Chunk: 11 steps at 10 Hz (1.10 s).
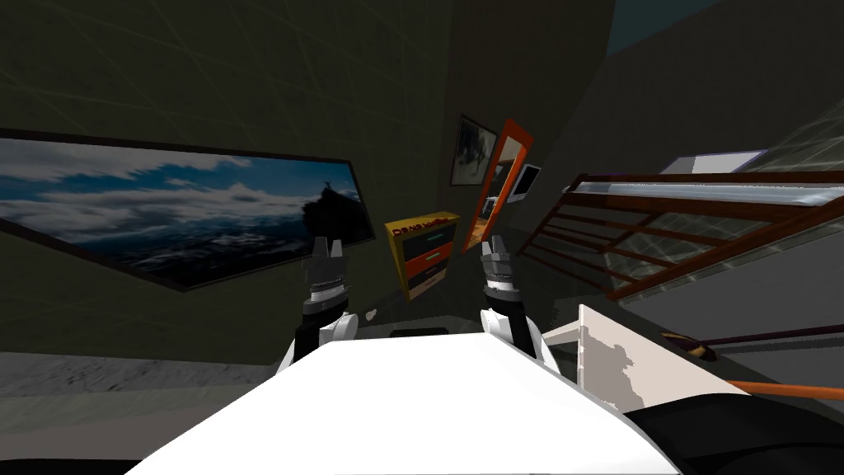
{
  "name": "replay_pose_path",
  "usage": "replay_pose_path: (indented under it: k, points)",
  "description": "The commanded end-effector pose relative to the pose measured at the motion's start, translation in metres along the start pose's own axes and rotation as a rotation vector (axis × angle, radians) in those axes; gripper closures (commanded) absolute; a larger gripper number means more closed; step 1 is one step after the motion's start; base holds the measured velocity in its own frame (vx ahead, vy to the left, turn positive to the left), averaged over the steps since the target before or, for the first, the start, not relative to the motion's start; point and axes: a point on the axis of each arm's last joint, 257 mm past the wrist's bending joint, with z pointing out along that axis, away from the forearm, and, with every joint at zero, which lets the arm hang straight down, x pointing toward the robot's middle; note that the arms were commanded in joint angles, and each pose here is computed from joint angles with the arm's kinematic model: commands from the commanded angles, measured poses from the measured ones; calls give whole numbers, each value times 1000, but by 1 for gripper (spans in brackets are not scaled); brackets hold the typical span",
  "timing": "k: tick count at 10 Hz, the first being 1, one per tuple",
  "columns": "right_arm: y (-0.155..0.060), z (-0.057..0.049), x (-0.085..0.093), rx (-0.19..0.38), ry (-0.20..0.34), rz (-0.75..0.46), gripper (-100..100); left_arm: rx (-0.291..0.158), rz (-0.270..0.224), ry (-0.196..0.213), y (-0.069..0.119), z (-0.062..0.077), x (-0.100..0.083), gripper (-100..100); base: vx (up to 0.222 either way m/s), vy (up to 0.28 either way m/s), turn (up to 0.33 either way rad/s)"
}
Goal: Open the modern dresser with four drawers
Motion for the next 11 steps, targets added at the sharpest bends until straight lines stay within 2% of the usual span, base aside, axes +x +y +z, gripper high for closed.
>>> replay_pose_path:
  k: [1, 4, 5, 8, 11]
  points:
    - [0, 0, 0, 0, 0, 0, 0, 0, 0, 0, 0, 0, 0, 0, 0, 0, 0]
    - [0, 0, 0, 0, 0, 0, 0, 0, 0, 0, 0, 0, 0, 0, 0, 0, 0]
    - [-1, 0, 4, 0, 31, -32, -100, 0, 0, 0, 0, 0, 0, 0, 12, 0, 19]
    - [-4, 0, 14, 1, 102, -138, -100, -1, 0, 0, 0, 0, 0, 0, 21, 3, 38]
    - [-10, 0, 25, -2, 173, -294, -100, -1, 0, 0, 0, 0, 0, 0, 40, 1, 64]
